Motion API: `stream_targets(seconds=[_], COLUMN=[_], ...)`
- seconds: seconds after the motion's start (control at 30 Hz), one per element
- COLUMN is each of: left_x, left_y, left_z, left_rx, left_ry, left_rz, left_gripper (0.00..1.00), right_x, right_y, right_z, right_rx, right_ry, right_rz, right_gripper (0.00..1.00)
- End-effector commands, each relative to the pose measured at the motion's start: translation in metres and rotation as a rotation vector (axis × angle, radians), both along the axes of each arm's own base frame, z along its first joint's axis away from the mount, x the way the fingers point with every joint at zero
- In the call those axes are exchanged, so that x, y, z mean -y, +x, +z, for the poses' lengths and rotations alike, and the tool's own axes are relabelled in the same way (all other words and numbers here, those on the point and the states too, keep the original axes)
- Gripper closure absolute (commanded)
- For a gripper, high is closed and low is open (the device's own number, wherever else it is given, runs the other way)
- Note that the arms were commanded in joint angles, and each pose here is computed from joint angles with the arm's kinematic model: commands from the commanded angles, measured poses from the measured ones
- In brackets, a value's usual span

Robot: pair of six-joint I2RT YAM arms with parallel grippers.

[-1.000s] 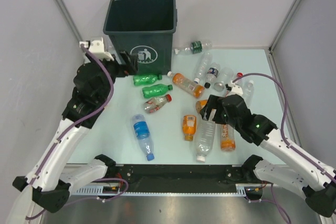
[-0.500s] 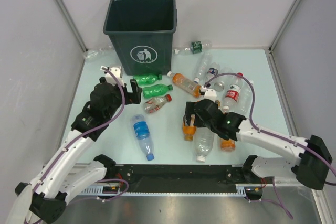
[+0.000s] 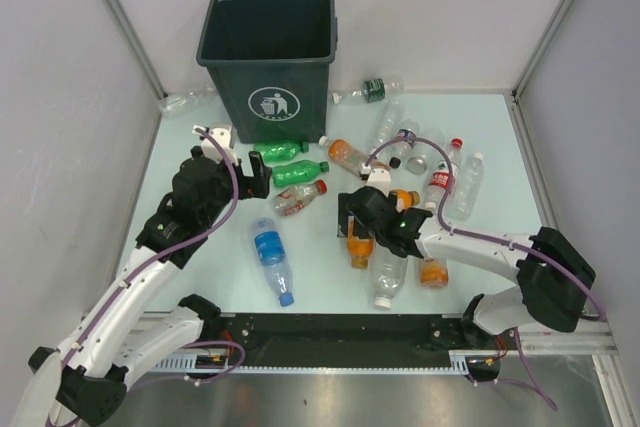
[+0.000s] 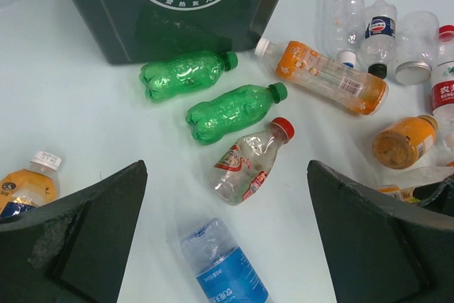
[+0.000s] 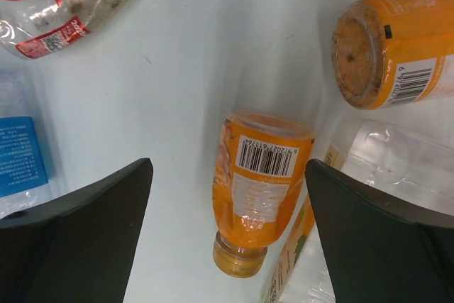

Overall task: Put the plastic bottles in the bin
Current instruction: Pick up the plastic bottle at the center of the board.

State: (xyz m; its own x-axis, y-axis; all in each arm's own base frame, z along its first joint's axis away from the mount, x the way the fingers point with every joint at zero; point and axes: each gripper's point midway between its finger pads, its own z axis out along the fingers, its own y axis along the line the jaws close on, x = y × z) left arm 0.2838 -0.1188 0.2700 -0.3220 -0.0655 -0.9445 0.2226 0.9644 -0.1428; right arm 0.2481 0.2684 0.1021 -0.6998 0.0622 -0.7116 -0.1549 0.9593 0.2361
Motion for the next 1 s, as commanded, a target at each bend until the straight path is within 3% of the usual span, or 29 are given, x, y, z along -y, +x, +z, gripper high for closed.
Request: stream_targets(seconds=[0.0, 0.43, 0.83, 0.97], left_x=[0.001, 0.005, 0.004, 0.005], left_y=[0.0, -0.002, -0.002, -0.002], left_z=[0.007, 0.002, 0.001, 0.002], left_rx=[0.013, -0.006, -0.01, -0.014], left_ry=[-0.034, -0.046, -0.046, -0.049], left_rz=[0.003, -0.014, -0.006, -0.01], left_gripper=[0.0, 0.0, 0.0, 0.0], right_x=[-0.012, -0.011, -0.017, -0.016], right_y=[0.009, 0.005, -0.006, -0.004], right_z=[0.003, -0.04, -0.064, -0.066], right_rx=[0.0, -0.079, -0.111, -0.103], right_ry=[0.016, -0.119, -0.186, -0.205], right_rz=[-0.045, -0.168, -0.127, -0.121], right_gripper=[0.07, 0.12, 0.16, 0.23])
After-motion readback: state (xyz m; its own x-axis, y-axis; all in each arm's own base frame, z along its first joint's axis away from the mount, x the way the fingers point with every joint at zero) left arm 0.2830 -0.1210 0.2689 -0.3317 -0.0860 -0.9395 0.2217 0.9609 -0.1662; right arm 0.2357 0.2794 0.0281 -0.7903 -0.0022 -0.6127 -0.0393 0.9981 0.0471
